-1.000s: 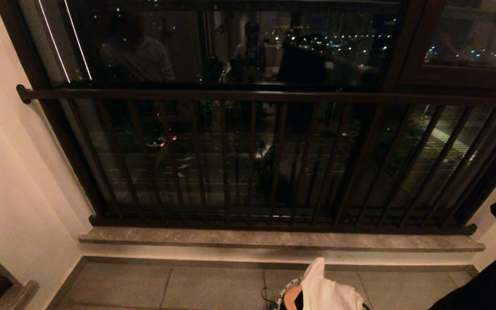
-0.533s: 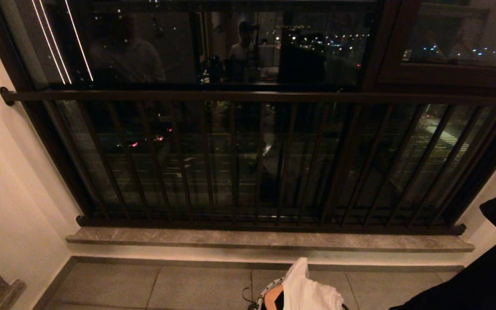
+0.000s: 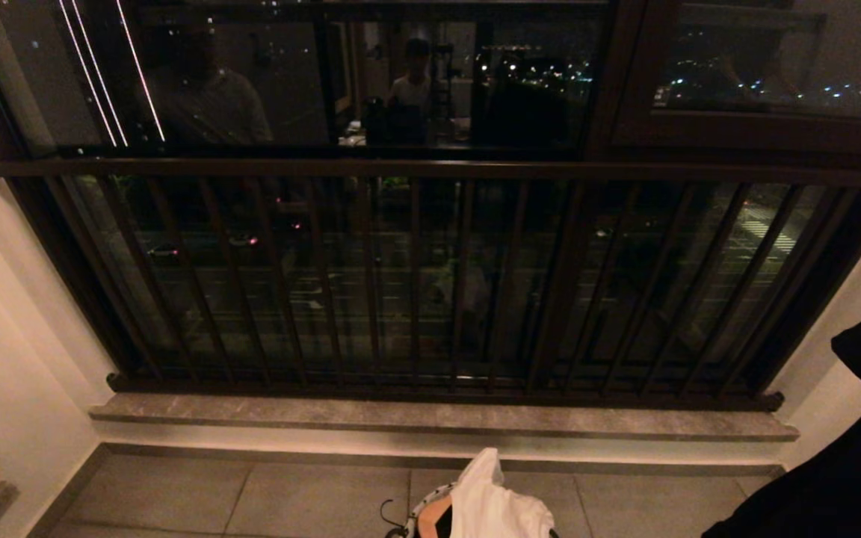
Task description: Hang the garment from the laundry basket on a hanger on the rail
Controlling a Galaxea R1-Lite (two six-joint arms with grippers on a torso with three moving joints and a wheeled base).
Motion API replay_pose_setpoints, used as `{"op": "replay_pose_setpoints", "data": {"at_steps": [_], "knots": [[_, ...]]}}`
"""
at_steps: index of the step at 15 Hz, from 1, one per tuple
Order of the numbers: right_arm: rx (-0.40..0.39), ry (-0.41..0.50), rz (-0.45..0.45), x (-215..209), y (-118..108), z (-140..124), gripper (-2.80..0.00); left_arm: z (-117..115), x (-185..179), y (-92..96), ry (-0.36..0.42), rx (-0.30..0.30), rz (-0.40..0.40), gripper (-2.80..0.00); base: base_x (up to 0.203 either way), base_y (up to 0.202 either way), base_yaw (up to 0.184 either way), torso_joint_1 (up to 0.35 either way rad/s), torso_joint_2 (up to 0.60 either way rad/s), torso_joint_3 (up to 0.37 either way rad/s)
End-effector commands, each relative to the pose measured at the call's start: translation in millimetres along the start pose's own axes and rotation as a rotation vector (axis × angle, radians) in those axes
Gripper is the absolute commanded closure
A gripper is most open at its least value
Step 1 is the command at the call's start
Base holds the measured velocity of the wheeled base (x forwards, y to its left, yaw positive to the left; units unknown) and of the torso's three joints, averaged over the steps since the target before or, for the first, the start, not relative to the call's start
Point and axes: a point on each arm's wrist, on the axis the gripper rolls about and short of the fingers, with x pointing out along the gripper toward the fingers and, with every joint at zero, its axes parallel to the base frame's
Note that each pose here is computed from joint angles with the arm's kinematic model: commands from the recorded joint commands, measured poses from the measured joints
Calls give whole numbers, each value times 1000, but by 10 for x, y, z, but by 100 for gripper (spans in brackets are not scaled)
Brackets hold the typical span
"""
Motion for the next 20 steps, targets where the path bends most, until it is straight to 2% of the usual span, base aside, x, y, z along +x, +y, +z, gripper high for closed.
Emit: {"op": "replay_pose_setpoints", "data": {"at_steps": [1, 4, 7, 11, 15, 18, 20], "knots": [[29, -5, 12, 101, -34, 73, 0, -20, 6, 0, 7, 0, 0, 0, 0, -196, 1, 2, -1, -1], [58, 4, 73, 210, -60, 132, 0, -20, 6, 0, 7, 0, 0, 0, 0, -196, 1, 1, 2, 2], [121, 34, 151, 378, -110, 158, 0, -20, 6, 0, 7, 0, 0, 0, 0, -198, 2, 2, 1, 2], [209, 0, 274, 738, -224, 299, 0, -20, 6, 0, 7, 0, 0, 0, 0, -167, 2, 1, 3, 1], [228, 37, 357, 1203, -401, 308, 0, -20, 6, 0, 7, 0, 0, 0, 0, 0, 0, 0, 0, 0], [211, 70, 474, 1460, -574, 304, 0, -20, 6, 0, 7, 0, 0, 0, 0, 0, 0, 0, 0, 0], [187, 97, 543, 1523, -772, 297, 0, -20, 6, 0, 7, 0, 0, 0, 0, 0, 0, 0, 0, 0]]}}
